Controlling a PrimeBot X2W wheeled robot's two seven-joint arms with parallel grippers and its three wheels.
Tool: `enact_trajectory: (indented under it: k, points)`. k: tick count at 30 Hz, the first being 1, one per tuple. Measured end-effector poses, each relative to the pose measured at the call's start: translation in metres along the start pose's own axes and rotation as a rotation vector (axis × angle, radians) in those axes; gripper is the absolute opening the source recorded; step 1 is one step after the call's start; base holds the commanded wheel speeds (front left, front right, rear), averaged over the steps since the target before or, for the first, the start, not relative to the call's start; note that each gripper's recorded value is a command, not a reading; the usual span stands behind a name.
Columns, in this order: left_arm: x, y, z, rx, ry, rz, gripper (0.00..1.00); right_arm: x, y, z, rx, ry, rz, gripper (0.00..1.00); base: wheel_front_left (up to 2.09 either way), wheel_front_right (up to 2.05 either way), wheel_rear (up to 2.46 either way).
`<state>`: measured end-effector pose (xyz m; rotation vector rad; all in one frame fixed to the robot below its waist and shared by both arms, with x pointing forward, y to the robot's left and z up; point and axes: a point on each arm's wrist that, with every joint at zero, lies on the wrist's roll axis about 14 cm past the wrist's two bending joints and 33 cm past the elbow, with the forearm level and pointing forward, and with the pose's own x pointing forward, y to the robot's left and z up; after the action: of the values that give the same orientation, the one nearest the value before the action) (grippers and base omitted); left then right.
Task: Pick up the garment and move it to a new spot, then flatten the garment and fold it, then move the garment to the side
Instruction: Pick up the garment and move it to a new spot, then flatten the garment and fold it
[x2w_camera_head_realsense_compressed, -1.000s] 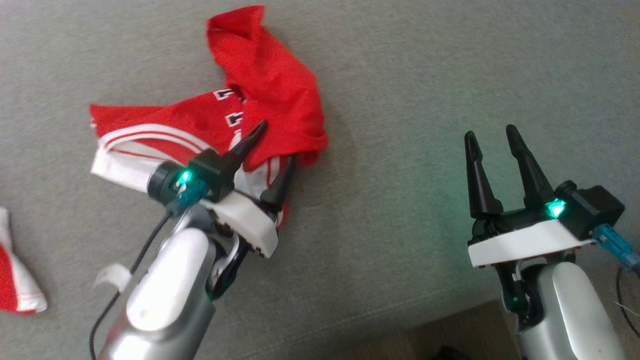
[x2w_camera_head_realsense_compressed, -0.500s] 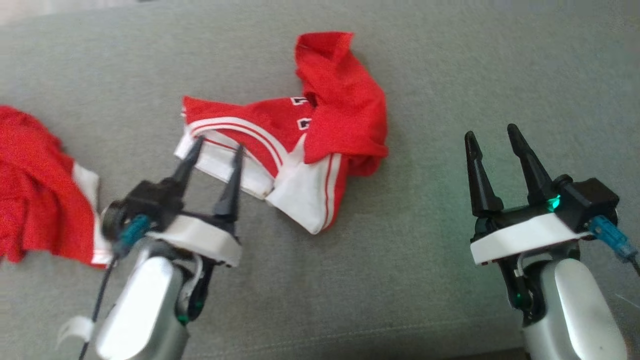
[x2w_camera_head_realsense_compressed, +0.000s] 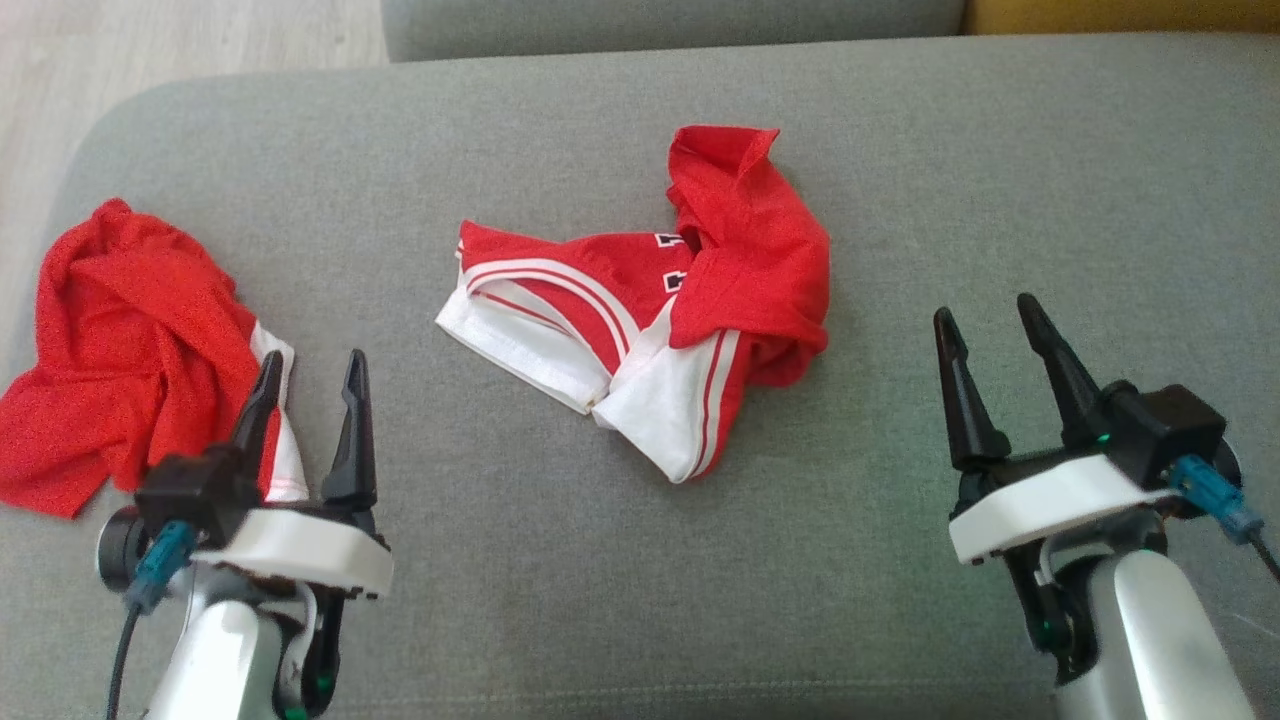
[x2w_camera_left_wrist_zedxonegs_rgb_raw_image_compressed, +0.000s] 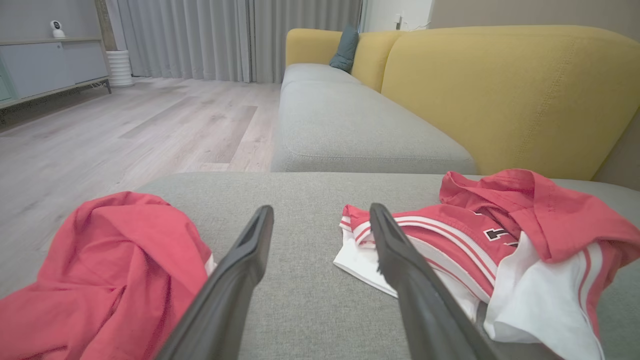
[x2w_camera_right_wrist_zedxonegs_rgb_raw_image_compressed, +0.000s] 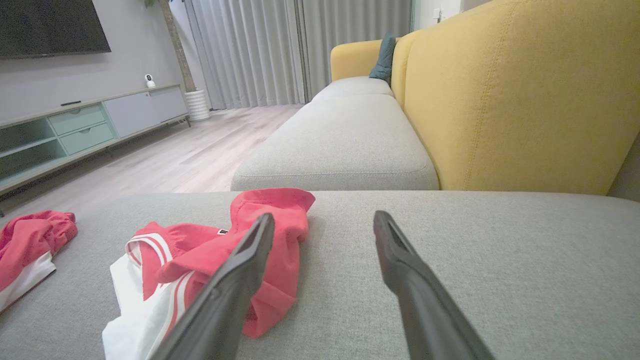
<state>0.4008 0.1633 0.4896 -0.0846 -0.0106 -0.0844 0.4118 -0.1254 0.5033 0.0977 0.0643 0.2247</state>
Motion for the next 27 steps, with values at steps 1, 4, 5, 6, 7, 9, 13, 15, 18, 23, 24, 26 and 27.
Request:
enact_trajectory:
  k: [1,4,5,6,7,9,13,15,18,23,24,26,27]
  points:
    - [-0.002,0.001,0.001,0.003,-0.004,0.002,1.00,-0.001,0.000,0.000,-0.003,0.002,0.000,1.00,0.00,0.00,0.00]
    - [-0.006,0.000,0.007,0.020,-0.022,-0.001,1.00,-0.005,0.001,0.000,-0.008,0.007,-0.001,1.00,0.00,0.00,0.00]
    - [-0.008,0.000,0.009,0.026,-0.028,-0.002,1.00,-0.006,0.001,0.002,-0.009,0.004,-0.002,1.00,0.00,0.00,0.00]
    - [-0.009,0.000,0.010,0.032,-0.029,-0.004,1.00,-0.007,0.000,0.003,-0.009,0.000,-0.006,1.00,0.00,0.00,0.00]
    - [-0.011,-0.001,0.010,0.033,-0.028,-0.005,1.00,-0.009,-0.002,0.004,-0.010,-0.001,-0.010,1.00,0.00,0.00,0.00]
    - [-0.016,-0.001,0.008,0.034,-0.022,-0.004,1.00,-0.014,-0.004,0.001,-0.008,0.008,-0.019,1.00,0.00,0.00,0.00]
    - [-0.023,-0.001,0.004,0.038,-0.011,-0.003,1.00,-0.025,-0.005,-0.006,-0.004,0.030,-0.031,1.00,0.00,0.00,0.00]
    - [-0.024,-0.001,0.004,0.037,-0.011,-0.002,1.00,-0.027,-0.006,-0.007,-0.003,0.036,-0.034,1.00,0.00,0.00,0.00]
    - [-0.025,-0.001,0.005,0.036,-0.012,-0.002,1.00,-0.027,-0.006,-0.006,-0.001,0.032,-0.035,1.00,0.00,0.00,0.00]
    - [-0.025,-0.001,0.004,0.036,-0.010,-0.003,1.00,-0.028,-0.007,-0.005,0.000,0.029,-0.037,1.00,0.00,0.00,0.00]
    - [-0.025,-0.002,0.004,0.037,-0.009,-0.008,1.00,-0.028,-0.007,-0.005,0.000,0.029,-0.038,1.00,0.00,0.00,0.00]
    - [-0.025,-0.002,0.003,0.039,-0.007,-0.010,1.00,-0.027,-0.007,-0.005,0.000,0.029,-0.038,1.00,0.00,0.00,0.00]
    - [-0.025,-0.002,0.002,0.038,-0.004,-0.009,1.00,-0.027,-0.007,-0.005,0.000,0.029,-0.037,1.00,0.00,0.00,0.00]
